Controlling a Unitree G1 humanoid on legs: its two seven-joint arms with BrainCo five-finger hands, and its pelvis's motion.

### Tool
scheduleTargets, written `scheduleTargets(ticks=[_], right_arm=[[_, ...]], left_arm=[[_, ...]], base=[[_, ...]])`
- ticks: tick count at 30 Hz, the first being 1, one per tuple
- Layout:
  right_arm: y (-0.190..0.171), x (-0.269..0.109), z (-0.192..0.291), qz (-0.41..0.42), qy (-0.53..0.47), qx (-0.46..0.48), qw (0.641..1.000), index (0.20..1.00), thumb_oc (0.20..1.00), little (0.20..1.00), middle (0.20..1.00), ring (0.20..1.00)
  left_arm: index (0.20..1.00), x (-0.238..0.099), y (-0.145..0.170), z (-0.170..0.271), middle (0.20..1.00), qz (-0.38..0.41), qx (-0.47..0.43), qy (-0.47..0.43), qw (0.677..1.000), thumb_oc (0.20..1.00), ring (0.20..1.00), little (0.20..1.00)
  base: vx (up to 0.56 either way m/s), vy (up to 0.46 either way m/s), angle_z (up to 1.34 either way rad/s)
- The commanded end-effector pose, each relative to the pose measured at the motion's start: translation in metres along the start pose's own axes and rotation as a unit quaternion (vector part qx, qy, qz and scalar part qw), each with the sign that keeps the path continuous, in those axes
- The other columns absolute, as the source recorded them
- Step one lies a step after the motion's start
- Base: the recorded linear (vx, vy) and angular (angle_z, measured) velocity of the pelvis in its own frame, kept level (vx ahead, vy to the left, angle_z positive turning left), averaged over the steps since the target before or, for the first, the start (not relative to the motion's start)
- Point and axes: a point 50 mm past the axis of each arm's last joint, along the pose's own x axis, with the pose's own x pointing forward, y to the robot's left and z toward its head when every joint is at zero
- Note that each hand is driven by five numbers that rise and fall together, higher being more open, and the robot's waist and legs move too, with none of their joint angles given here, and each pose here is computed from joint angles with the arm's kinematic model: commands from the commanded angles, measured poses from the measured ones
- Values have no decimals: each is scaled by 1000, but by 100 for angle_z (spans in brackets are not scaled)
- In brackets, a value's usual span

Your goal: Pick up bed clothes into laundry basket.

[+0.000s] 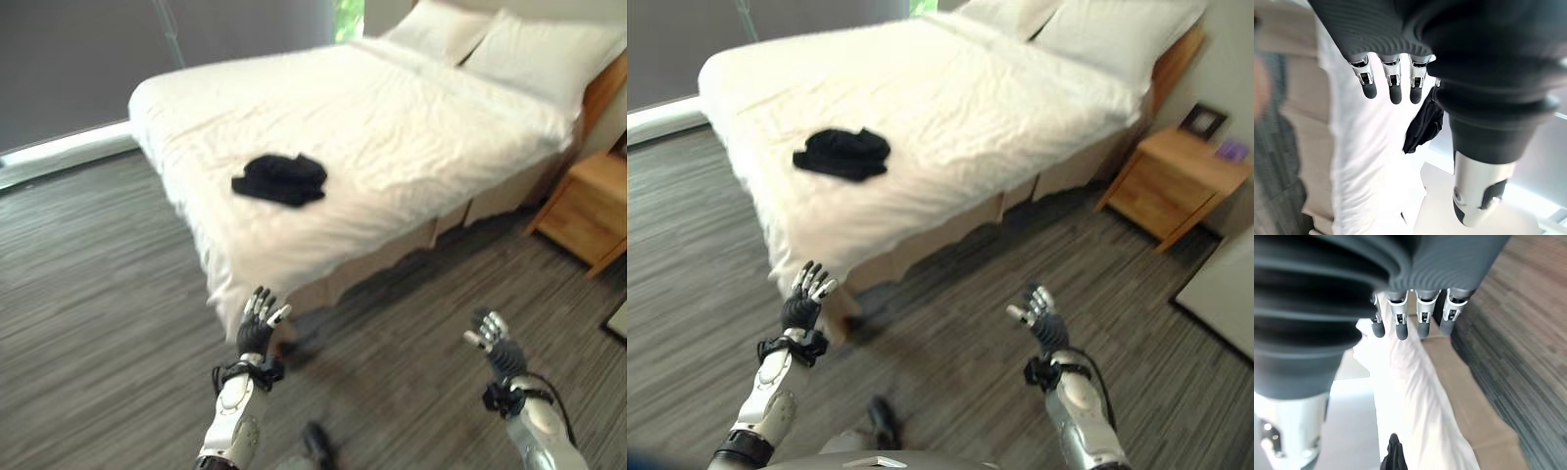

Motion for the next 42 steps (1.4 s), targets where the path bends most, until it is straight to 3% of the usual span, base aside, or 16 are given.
scheduleTargets(ticks=[1, 11, 19, 25, 32, 37, 42], right_arm=[[-7, 25, 50, -5, -109, -34, 993, 1000, 1000, 1000, 1000, 1000], [-50, 19, 60, -79, -107, -116, 984, 1000, 1000, 1000, 1000, 1000], [-60, 50, 103, -68, -133, -211, 966, 1000, 1000, 1000, 1000, 1000], [-31, 104, 158, -34, -171, -317, 932, 1000, 1000, 1000, 1000, 1000], [27, 164, 203, -30, -163, -401, 901, 1000, 1000, 1000, 1000, 1000], [37, 177, 228, -62, -155, -443, 881, 1000, 1000, 1000, 1000, 1000], [29, 179, 250, -113, -142, -415, 892, 1000, 1000, 1000, 1000, 1000]], left_arm=[[1000, 23, -14, 57, 1000, -33, 43, -128, 990, 1000, 1000, 1000], [1000, 28, -10, 53, 1000, -45, 89, -115, 988, 1000, 1000, 1000], [1000, 9, -13, 26, 1000, -67, 59, -59, 994, 1000, 1000, 1000], [1000, 8, -15, 29, 1000, -82, 58, -62, 993, 1000, 1000, 1000], [1000, 4, -12, 26, 1000, -75, 37, -55, 995, 1000, 1000, 1000], [1000, 1, -5, 31, 1000, -71, 44, -65, 994, 1000, 1000, 1000], [1000, -4, 2, 41, 1000, -69, 64, -84, 992, 1000, 1000, 1000]], base=[[353, 75, 89], [264, -80, 106], [121, -116, 35], [54, -116, 2], [10, -101, -1], [1, -84, 23], [-40, -51, 25]])
